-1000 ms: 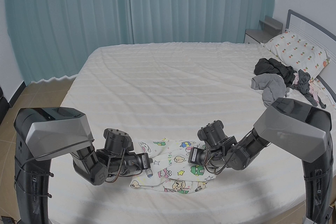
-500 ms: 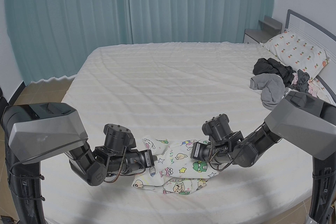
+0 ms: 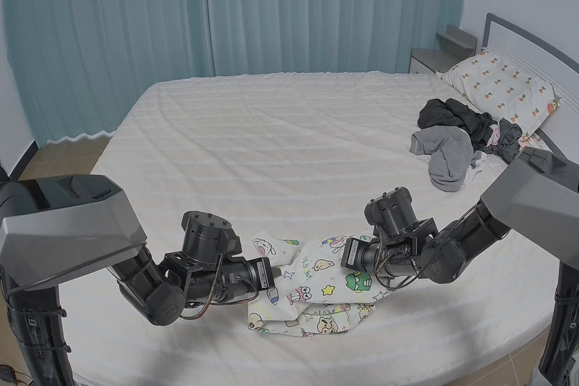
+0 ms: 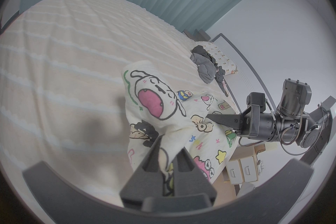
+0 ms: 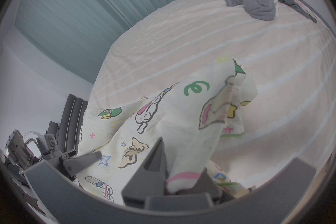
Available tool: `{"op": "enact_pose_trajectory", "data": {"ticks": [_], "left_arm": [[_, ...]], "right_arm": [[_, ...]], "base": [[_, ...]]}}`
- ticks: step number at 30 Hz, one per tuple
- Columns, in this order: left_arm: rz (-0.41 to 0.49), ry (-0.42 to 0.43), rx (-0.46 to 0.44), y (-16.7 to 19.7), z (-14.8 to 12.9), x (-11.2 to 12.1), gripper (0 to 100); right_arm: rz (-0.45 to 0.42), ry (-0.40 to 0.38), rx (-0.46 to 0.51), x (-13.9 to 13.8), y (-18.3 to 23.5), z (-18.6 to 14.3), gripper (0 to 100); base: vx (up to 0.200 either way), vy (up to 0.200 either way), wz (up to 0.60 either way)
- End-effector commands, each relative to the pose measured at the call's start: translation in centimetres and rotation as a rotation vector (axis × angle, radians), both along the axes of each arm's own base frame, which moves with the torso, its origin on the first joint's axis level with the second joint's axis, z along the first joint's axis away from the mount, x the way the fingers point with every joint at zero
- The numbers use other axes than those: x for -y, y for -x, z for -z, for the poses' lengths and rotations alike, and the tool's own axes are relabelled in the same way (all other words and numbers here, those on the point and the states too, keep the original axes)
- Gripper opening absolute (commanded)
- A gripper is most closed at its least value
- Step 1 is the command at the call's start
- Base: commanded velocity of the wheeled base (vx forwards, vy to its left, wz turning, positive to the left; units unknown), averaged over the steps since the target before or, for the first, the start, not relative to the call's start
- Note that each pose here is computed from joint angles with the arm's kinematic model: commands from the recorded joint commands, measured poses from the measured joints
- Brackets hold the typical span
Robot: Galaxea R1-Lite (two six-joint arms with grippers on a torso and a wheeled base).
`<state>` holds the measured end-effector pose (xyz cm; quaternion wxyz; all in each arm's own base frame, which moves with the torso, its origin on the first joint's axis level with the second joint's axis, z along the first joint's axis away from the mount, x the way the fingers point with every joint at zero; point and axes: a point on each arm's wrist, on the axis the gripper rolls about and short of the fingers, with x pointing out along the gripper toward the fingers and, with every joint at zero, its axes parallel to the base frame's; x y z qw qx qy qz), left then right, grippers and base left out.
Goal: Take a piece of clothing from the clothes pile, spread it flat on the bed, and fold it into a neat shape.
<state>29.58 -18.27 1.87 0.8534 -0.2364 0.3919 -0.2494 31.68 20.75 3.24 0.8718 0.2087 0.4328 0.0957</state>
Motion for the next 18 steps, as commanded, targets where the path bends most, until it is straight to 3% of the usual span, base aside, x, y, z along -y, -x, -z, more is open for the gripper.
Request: {"op": "enact_pose_trajectory", "data": {"ticks": [1,18], "left_arm": [[0.014,0.008,0.006,0.2,-0.2,0.5,0],[0.022,0.031,-0.007,0.3,-0.2,1.5,0]], "right_arm": [[0.007,-0.005,0.01,0.6,0.4,-0.9,0],[0.027,0.019,0.003,2.3,0.5,-1.1,0]], "base": [[0.0,-0.2,0.0],[0.0,-0.2,0.0]]}}
